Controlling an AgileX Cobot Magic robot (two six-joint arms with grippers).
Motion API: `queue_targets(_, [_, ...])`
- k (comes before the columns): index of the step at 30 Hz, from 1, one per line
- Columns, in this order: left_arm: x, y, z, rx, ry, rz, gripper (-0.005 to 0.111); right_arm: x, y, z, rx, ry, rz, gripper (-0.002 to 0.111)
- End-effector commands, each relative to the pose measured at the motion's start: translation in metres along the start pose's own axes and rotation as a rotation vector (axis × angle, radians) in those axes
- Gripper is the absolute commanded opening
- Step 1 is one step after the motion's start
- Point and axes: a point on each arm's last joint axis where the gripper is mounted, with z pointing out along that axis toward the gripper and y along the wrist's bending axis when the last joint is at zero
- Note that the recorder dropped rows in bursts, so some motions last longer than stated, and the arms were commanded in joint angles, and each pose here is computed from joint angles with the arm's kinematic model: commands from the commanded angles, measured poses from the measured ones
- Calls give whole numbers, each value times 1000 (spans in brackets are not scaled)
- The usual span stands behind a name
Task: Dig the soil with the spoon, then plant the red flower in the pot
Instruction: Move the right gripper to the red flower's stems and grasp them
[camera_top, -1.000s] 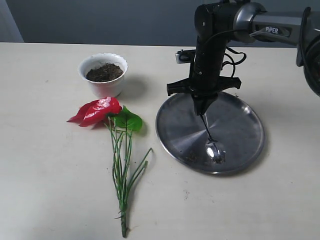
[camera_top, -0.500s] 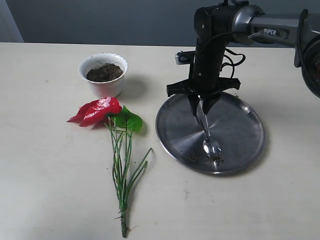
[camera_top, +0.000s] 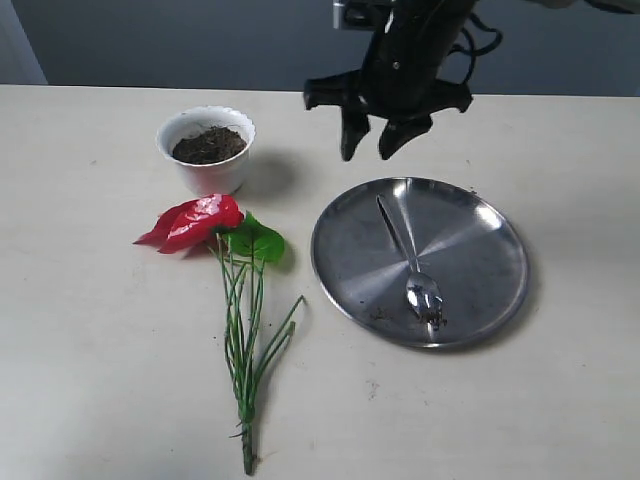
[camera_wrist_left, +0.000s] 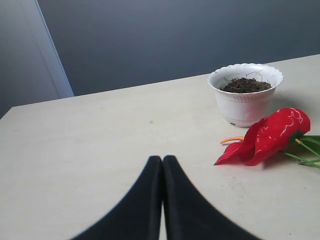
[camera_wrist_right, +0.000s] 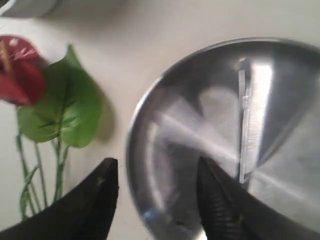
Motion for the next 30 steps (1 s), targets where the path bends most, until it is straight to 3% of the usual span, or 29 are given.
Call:
queue_targets(1, [0,0,0,-4,-12,-4,0,17,47,5,-59,45,-114,51])
queue_targets(10, [0,0,0,-4,-12,-4,0,47,102,11,-80,112,-214,51])
queue_targets(21, [0,0,0,-4,-10,-4,0,70,133,16,-47,138,-226,62])
queue_targets(30, [0,0,0,-4,-10,-4,0,108,144,56,-3,196,-109,63])
